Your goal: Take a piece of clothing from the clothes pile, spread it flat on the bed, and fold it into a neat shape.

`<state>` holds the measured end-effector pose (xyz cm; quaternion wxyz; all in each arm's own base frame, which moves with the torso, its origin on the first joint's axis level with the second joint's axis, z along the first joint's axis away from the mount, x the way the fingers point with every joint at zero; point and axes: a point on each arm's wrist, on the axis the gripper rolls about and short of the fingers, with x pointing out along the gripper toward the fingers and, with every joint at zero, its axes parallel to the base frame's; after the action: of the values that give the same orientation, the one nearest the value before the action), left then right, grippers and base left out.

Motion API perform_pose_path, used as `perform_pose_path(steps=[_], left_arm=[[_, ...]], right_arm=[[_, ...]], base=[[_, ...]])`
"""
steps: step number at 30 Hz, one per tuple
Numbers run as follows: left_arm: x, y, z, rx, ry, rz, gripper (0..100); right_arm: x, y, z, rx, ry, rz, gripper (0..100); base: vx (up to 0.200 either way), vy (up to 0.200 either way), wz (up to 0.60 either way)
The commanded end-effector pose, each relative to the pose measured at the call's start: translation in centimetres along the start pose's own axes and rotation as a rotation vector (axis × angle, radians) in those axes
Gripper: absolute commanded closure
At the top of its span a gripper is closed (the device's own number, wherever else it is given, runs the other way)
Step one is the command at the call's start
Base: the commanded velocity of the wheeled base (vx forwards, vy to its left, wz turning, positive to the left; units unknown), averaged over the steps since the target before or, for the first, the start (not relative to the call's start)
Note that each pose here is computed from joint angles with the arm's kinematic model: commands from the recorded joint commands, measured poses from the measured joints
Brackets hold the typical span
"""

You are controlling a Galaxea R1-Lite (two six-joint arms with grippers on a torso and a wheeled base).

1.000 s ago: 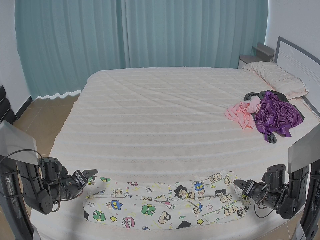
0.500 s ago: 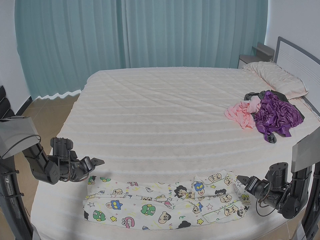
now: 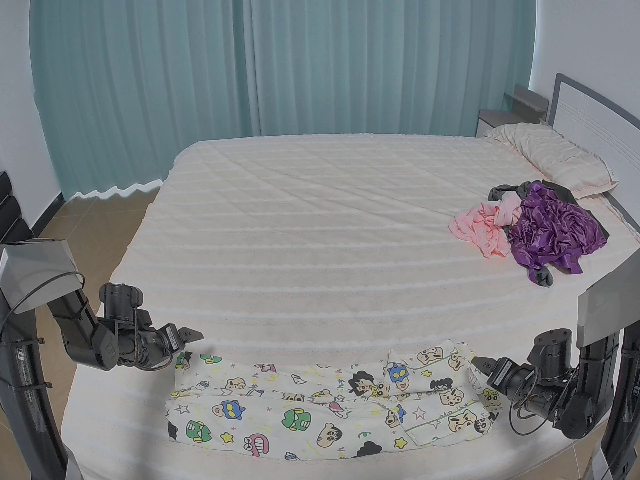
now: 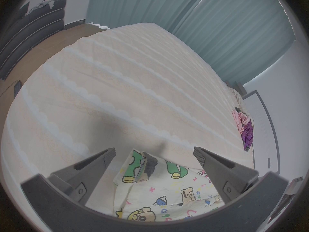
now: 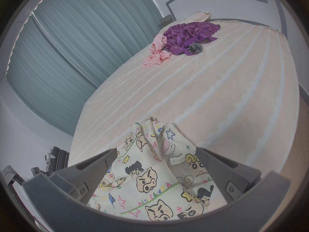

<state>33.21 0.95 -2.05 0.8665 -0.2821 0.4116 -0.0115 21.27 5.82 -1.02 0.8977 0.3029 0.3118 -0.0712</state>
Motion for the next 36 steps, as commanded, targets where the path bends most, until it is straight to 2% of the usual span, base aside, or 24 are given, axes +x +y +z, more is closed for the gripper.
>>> perform_pose_path(steps=[1, 13, 21, 22, 36], left_arm=[[0.3, 0.0, -0.4, 0.014, 0.018, 0.0, 0], [0.7, -0.2, -1.8, 0.091, 0.064, 0.003, 0], [0.8, -0.2, -1.8, 0.095, 0.053, 0.002, 0], [0.8, -0.2, -1.8, 0.095, 0.053, 0.002, 100], [0.7, 0.0, -1.5, 0.078, 0.042, 0.014, 100]], right_arm=[[-0.2, -0.2, -0.2, -0.003, 0.007, -0.004, 0], [-0.2, -0.1, -0.4, -0.01, 0.014, -0.002, 0], [-0.2, -0.1, -0.4, -0.01, 0.014, -0.002, 0], [-0.2, -0.1, -0.4, -0.01, 0.014, -0.002, 0], [-0.2, -0.1, -0.4, -0.01, 0.014, -0.002, 0]], base=[[0.0, 0.0, 0.0], [0.0, 0.0, 0.0], [0.0, 0.0, 0.0], [0.0, 0.0, 0.0], [0.0, 0.0, 0.0]])
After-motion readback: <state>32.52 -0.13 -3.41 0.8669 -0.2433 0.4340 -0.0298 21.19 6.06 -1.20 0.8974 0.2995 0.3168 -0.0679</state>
